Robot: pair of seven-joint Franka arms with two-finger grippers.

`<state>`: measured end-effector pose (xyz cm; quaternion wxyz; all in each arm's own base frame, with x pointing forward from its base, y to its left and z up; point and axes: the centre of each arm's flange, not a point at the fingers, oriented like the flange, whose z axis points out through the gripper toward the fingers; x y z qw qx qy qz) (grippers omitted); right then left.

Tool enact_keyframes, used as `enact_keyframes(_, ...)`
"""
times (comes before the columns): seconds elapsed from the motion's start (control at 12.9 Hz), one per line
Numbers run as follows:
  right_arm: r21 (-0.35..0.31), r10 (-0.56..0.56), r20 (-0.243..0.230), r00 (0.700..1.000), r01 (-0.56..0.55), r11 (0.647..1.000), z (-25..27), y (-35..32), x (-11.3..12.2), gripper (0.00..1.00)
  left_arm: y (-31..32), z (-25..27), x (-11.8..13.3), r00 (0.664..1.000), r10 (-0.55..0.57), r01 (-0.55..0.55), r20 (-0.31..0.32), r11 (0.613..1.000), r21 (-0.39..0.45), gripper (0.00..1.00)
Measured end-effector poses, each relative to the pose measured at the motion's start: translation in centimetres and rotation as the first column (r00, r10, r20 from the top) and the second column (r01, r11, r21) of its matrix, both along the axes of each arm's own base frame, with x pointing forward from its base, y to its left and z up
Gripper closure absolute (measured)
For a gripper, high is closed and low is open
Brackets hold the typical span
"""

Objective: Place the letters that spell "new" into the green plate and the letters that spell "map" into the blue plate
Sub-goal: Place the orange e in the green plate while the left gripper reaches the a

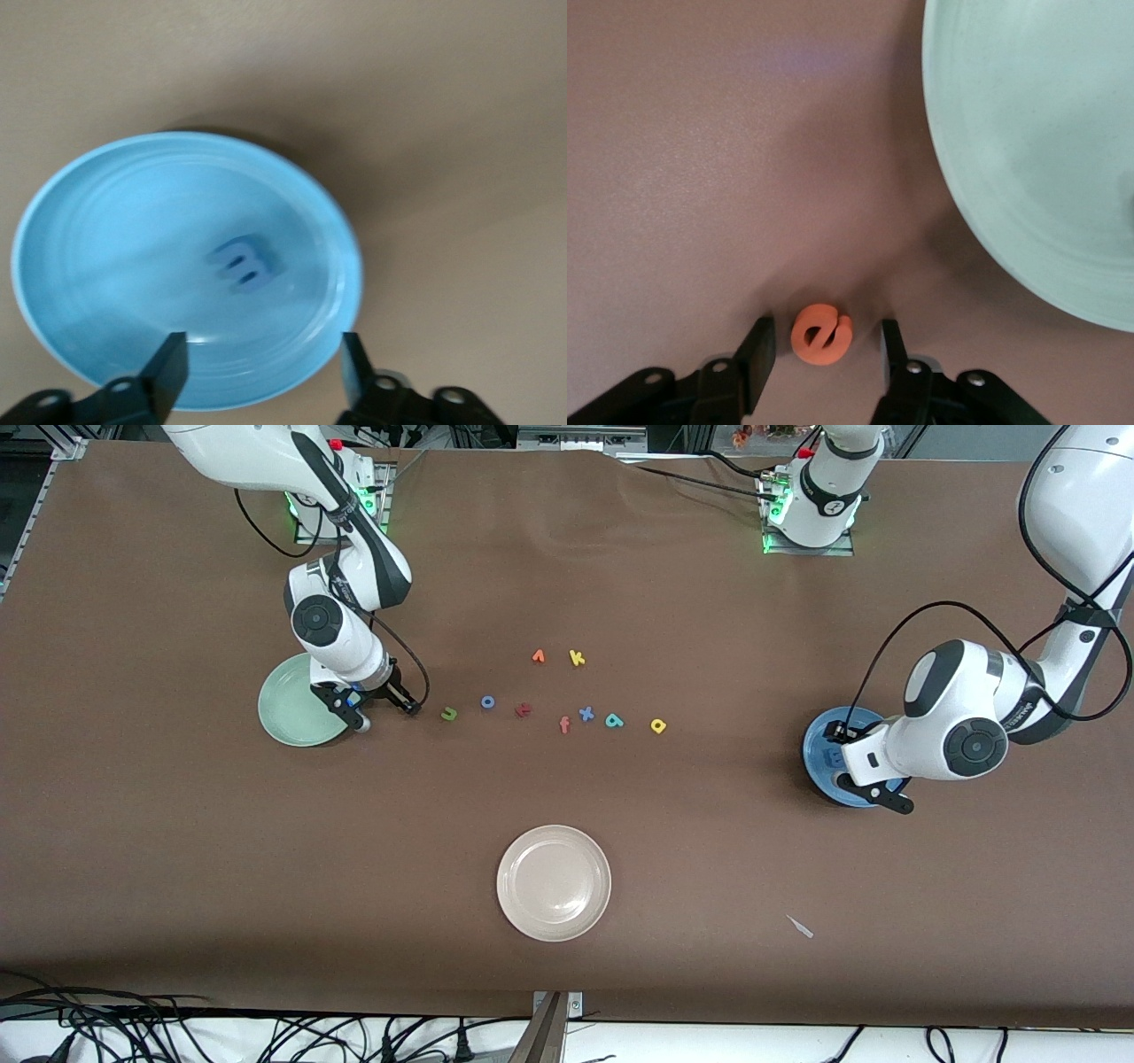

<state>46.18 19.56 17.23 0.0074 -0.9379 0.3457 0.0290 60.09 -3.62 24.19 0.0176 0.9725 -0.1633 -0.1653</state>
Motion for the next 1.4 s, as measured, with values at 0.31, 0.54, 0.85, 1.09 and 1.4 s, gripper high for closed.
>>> enact_keyframes(0.31, 0.000, 0.003, 0.003, 1.000, -0.003, 1.000, 0.4, 0.1, 0.1, 0.71, -6.3, 0.9, -0.5, 0.988, 0.143, -0.143, 0.050, 0.990, -0.008, 0.00)
enact_keyframes(0.54, -0.049, 0.039, -0.093, 0.995, -0.044, 0.998, 3.0, -1.8, 0.3, 0.71, -11.2, 0.5, -2.5, 0.968, 0.237, -0.236, 0.082, 0.971, -0.028, 0.00)
enact_keyframes(0.85, -0.045, 0.161, -0.146, 0.976, -0.169, 0.985, 9.8, -9.5, 1.6, 0.71, -17.9, -0.8, -5.8, 0.927, 0.351, -0.346, 0.135, 0.936, -0.056, 0.00)
enact_keyframes(1.09, -0.025, 0.211, -0.155, 0.965, -0.217, 0.976, 8.7, -14.9, 1.6, 0.71, -23.7, -1.5, -9.0, 0.896, 0.405, -0.408, 0.184, 0.913, -0.023, 0.00)
enact_keyframes(1.4, -0.020, 0.269, -0.160, 0.950, -0.275, 0.961, 4.9, -17.7, 0.8, 0.71, -29.2, -3.4, -11.4, 0.859, 0.448, -0.468, 0.248, 0.883, 0.026, 0.00)
